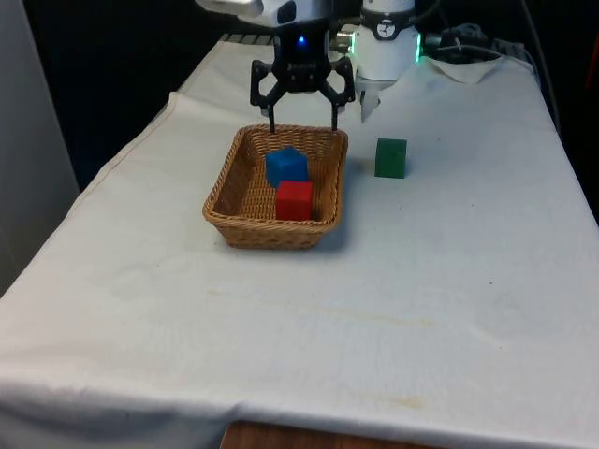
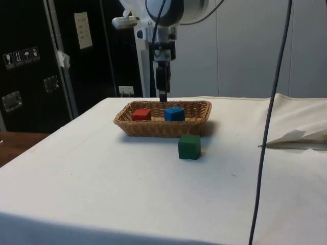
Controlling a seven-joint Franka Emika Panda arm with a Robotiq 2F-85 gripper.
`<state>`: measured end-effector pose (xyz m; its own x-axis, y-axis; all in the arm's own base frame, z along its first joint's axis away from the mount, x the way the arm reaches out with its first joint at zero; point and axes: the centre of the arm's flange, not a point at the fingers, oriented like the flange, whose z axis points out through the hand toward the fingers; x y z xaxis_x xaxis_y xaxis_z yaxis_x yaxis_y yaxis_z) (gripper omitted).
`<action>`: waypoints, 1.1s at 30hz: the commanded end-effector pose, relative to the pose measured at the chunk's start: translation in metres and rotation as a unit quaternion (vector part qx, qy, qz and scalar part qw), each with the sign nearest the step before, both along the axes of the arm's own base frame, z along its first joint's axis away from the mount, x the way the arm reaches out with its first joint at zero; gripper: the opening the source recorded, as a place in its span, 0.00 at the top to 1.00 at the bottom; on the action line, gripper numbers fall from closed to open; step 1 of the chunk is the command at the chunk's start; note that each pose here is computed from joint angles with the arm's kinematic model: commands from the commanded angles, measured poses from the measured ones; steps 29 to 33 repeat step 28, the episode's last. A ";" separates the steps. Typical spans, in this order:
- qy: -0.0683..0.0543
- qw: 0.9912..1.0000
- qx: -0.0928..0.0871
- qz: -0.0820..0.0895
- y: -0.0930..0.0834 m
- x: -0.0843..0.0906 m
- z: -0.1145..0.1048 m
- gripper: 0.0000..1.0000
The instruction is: Pick up exactly two blocks and place them into the basket.
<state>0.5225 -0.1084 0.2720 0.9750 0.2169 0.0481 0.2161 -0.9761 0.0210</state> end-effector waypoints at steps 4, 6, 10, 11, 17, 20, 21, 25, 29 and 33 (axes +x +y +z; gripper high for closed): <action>-0.004 1.000 -0.001 -0.003 0.009 0.000 0.011 0.00; -0.006 1.000 0.001 -0.004 0.017 0.000 0.019 0.00; -0.008 1.000 0.005 -0.004 0.029 0.001 0.026 0.00; -0.008 1.000 0.005 -0.004 0.033 0.001 0.027 0.00; -0.011 1.000 0.009 -0.002 0.054 0.003 0.033 0.00; -0.014 1.000 0.015 0.001 0.058 0.005 0.033 0.00; -0.013 1.000 0.012 0.000 0.069 0.005 0.034 0.00; -0.014 1.000 0.014 0.001 0.084 0.008 0.033 0.00; -0.015 1.000 0.021 0.004 0.087 0.007 0.034 0.00; -0.015 1.000 0.021 0.004 0.087 0.007 0.034 0.00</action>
